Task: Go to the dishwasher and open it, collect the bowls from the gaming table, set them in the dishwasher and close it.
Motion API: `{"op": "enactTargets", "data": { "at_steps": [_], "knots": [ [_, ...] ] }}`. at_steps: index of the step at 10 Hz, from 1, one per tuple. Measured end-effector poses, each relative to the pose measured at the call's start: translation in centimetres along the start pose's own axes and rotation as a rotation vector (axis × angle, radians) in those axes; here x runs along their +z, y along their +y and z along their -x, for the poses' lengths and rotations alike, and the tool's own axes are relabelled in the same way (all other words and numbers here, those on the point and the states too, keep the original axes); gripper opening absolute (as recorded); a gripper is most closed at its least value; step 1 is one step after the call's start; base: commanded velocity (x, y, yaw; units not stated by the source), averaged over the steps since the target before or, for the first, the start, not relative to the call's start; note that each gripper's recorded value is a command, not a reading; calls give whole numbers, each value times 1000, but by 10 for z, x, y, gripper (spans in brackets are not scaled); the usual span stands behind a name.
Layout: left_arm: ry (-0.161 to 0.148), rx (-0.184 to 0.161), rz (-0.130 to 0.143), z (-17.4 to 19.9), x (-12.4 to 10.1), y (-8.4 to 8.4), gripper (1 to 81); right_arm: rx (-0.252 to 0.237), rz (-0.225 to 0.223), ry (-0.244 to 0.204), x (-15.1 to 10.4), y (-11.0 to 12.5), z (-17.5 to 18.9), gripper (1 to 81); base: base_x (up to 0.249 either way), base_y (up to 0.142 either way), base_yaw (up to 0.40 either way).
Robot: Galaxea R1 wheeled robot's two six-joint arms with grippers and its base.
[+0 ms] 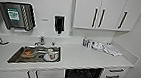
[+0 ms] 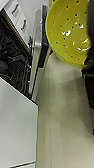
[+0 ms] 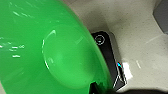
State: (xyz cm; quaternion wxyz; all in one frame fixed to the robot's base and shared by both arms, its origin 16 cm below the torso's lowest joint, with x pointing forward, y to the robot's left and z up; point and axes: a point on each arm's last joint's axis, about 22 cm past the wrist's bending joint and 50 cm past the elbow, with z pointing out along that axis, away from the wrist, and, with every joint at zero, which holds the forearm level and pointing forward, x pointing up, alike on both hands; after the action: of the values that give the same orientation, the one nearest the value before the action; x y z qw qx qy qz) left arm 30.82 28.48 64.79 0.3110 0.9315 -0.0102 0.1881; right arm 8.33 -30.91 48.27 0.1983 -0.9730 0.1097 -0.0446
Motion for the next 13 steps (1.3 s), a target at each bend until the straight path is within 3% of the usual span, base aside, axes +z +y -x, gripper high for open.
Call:
{"op": "enactTargets", "data": {
  "at_steps": [3,4,7,9,11,13],
  "knots": [
    [30,33,46,-66,6,33,10,-4,-20,-6,7,-14,3,10,0,0,0],
    [23,34,58,-82,12,42,10,-2,-24,-12,9,-17,7,10,0,0,0],
    [-40,22,106,-105,44,70,10,13,-23,-61,16,-19,26,10,0,0,0],
    [-63,30,118,-126,59,79,10,24,-22,-86,21,-21,36,10,0,0,0],
    [-77,54,137,-154,72,101,10,27,-30,-93,25,-28,39,10,0,0,0],
    [-83,68,129,-184,83,114,10,28,-39,-96,29,-35,41,10,0,0,0]
  ]
}}
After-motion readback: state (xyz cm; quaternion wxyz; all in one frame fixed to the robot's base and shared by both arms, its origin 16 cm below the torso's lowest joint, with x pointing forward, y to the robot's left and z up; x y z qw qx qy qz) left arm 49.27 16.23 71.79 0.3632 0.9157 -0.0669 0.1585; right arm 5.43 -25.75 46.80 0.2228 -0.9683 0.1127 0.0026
